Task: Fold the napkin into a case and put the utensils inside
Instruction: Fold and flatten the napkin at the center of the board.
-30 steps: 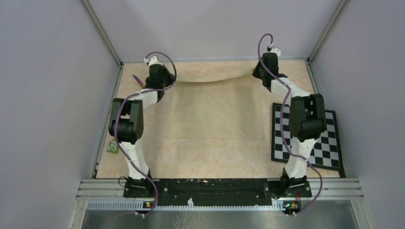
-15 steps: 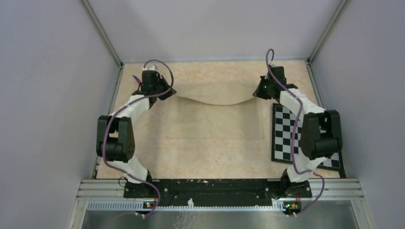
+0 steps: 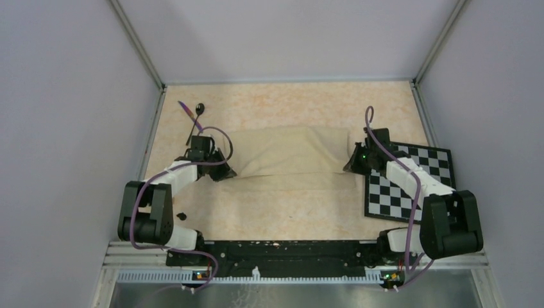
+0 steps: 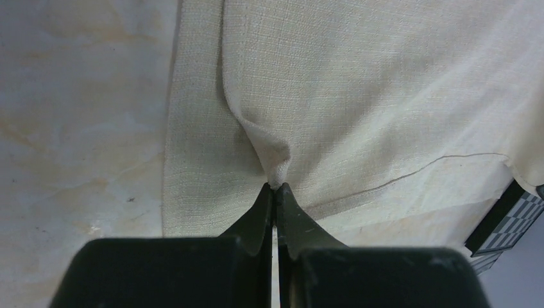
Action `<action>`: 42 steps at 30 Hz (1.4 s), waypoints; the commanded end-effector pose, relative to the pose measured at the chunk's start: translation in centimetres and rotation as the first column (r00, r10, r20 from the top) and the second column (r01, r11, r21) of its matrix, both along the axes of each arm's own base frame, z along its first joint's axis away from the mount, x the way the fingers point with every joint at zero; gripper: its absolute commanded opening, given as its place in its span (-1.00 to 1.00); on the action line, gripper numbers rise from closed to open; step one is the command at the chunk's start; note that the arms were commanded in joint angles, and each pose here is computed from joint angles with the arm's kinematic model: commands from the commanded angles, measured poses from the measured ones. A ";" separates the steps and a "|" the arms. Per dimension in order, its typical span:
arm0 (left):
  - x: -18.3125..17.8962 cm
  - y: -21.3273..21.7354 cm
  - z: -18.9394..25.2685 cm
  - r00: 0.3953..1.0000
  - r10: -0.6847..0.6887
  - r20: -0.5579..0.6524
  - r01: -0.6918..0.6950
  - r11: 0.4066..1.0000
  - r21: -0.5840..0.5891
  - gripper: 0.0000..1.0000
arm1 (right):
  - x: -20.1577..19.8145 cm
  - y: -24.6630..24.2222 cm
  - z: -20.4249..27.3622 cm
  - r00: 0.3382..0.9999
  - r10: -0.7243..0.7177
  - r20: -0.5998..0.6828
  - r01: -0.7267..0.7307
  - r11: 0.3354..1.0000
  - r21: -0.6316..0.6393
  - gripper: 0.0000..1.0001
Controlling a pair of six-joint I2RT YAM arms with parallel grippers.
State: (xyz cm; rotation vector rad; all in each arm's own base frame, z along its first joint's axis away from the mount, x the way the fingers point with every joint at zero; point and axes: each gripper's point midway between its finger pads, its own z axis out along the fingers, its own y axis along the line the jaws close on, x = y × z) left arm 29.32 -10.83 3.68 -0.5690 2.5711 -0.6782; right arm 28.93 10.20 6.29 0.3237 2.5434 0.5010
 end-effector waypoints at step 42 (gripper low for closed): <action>-4.9 1.7 -1.0 0.996 0.087 -0.024 -0.085 0.995 0.044 -1.00 | -2.8 -1.3 -1.8 0.998 -0.046 -0.050 0.044 0.998 -0.042 -1.00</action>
